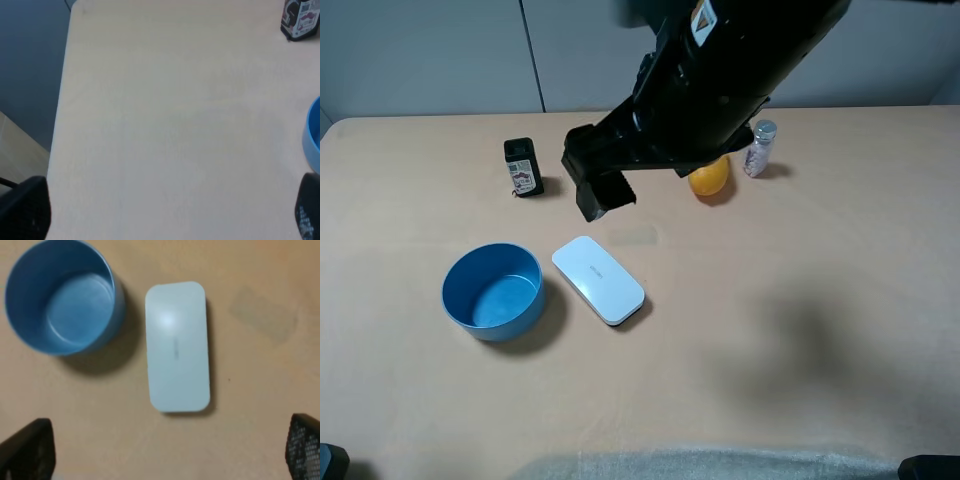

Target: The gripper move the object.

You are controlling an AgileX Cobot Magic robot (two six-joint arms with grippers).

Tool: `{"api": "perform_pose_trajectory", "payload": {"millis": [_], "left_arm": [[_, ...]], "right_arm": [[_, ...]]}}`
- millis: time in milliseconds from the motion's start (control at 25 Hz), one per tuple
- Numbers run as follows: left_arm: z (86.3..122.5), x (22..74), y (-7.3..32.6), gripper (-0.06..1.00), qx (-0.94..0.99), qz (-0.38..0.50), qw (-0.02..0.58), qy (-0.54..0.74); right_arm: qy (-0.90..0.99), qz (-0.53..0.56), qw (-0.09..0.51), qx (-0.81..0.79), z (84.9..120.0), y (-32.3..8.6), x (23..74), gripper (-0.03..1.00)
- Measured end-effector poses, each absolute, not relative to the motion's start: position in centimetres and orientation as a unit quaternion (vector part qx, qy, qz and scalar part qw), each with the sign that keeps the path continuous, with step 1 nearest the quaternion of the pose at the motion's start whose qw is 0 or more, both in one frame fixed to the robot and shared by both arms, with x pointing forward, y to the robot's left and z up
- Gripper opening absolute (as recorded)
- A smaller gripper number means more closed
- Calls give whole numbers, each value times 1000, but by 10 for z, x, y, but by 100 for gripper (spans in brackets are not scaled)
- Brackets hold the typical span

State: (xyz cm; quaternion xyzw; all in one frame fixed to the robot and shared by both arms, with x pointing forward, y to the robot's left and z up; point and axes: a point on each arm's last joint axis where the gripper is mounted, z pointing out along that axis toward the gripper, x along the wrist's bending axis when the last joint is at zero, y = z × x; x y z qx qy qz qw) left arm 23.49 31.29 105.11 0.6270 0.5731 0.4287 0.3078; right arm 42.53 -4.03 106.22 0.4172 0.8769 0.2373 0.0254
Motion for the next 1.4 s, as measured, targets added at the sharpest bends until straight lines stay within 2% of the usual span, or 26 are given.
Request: {"api": "perform_pose_trajectory", "payload": {"millis": [840,1400], "left_arm": [[1051,235,313,98,627,429,308,573],[1051,235,313,98,627,429,308,573]], "right_arm": [[926,224,82,292,1144,-127,370,69],[893,335,126,273,1191,-185,326,69]]}}
